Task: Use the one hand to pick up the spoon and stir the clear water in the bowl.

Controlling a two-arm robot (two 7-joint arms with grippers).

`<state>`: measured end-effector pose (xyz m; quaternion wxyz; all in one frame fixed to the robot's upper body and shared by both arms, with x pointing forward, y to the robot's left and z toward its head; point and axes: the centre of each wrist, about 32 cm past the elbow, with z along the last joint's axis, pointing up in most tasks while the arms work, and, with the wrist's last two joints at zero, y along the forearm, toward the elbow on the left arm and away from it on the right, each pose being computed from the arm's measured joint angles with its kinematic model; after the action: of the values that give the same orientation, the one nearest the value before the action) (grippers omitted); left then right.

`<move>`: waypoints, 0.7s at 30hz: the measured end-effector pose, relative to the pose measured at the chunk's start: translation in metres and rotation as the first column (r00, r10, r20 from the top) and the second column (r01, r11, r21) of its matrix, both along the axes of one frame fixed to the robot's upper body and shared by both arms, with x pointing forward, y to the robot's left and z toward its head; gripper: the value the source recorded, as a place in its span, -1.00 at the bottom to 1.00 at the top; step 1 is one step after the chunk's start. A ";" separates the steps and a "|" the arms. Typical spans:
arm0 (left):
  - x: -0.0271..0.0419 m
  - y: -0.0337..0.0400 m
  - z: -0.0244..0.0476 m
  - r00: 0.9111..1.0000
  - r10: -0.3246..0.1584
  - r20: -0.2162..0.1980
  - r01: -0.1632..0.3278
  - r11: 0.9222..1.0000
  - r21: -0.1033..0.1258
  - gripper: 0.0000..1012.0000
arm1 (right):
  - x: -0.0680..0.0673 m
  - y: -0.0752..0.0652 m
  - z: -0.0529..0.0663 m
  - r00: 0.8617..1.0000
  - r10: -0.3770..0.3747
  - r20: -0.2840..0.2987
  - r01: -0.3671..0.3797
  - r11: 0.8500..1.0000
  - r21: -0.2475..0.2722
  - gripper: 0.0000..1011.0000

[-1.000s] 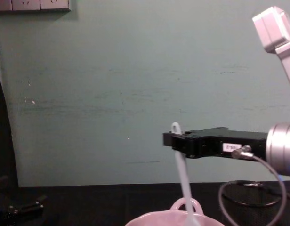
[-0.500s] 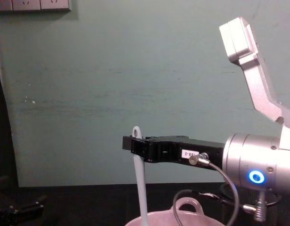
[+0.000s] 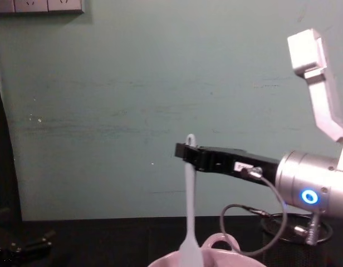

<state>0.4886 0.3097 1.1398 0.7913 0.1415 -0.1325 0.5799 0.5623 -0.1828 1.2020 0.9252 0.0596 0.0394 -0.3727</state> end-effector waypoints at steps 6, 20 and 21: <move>0.0000 0.0000 0.0000 1.000 0.000 0.000 0.000 1.000 0.000 1.00 | -0.005 -0.011 0.006 0.999 -0.034 0.022 0.035 0.999 -0.033 -0.77; 0.0000 0.0000 0.0000 1.000 0.000 0.000 0.000 1.000 0.000 1.00 | -0.028 -0.021 0.021 1.000 -0.010 0.002 0.011 0.985 -0.171 -0.77; 0.0000 0.0000 0.0000 1.000 0.000 0.000 0.000 1.000 0.000 1.00 | -0.030 -0.018 0.022 1.000 0.006 -0.001 -0.006 0.985 -0.173 -0.77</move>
<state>0.4886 0.3097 1.1398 0.7913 0.1415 -0.1324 0.5799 0.5323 -0.2011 1.2242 0.9279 -0.0212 0.0071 -0.3721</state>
